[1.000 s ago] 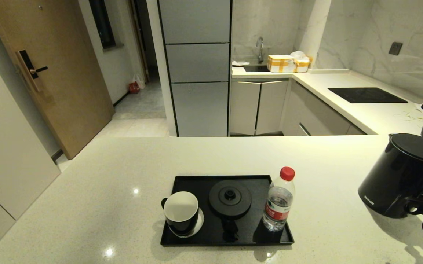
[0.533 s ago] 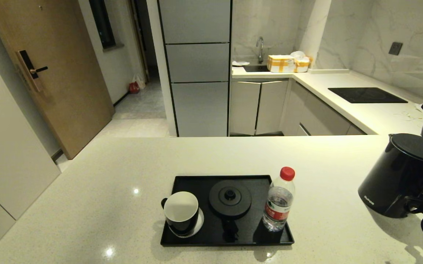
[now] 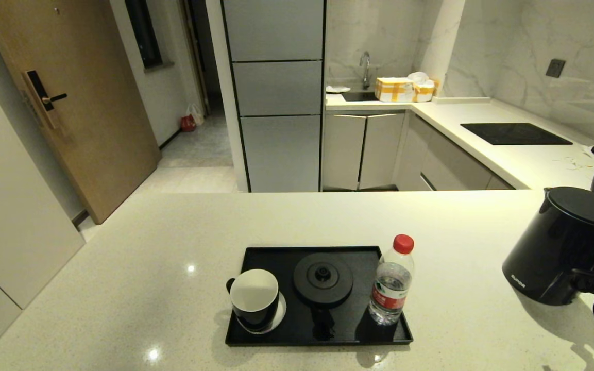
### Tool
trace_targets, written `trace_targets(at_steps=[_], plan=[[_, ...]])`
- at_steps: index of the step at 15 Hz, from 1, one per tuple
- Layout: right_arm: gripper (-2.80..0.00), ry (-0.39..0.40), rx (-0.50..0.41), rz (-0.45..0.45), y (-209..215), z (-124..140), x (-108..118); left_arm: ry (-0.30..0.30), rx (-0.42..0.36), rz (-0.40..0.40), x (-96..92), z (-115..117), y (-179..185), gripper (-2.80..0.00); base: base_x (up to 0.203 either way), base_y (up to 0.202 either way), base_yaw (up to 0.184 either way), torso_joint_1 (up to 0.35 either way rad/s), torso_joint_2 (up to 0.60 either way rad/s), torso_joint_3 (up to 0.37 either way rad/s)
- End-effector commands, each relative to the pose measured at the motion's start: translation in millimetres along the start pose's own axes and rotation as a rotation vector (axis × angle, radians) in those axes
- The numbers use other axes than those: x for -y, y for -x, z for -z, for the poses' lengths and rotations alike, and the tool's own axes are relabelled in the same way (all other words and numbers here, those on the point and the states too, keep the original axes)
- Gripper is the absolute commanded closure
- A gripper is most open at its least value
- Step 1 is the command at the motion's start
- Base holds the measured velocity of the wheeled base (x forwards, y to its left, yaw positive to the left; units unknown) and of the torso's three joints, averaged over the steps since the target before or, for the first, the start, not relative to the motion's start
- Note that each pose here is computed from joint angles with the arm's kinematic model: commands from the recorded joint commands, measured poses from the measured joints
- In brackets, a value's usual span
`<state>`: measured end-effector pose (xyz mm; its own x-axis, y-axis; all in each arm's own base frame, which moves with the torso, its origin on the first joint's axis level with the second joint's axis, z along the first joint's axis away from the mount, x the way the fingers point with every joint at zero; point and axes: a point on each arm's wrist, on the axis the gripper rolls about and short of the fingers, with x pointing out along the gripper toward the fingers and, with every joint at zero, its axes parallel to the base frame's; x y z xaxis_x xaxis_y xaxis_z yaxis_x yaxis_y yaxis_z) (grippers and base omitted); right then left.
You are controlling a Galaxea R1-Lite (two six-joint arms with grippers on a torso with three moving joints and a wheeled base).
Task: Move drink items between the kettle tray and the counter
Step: Return the kettle to its original position
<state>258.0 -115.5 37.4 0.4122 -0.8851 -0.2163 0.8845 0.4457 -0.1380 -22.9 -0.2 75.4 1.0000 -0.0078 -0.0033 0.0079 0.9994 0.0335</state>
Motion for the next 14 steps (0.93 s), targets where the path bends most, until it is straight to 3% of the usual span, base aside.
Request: trace_targets(at_steps=[1, 14], plan=[[-2.80, -0.017, 0.023, 0.003, -0.4, -5.8, -0.3, 0.000, 0.000, -0.002, 0.0, 0.2, 0.1, 0.00, 0.000, 0.000, 0.000, 0.000, 0.00, 0.000], [-2.80, -0.019, 0.064, -0.001, -7.2, -15.8, -7.8, 0.000, 0.001, 0.000, 0.0, 0.0, 0.0, 0.00, 0.000, 0.000, 0.000, 0.000, 0.00, 0.000]])
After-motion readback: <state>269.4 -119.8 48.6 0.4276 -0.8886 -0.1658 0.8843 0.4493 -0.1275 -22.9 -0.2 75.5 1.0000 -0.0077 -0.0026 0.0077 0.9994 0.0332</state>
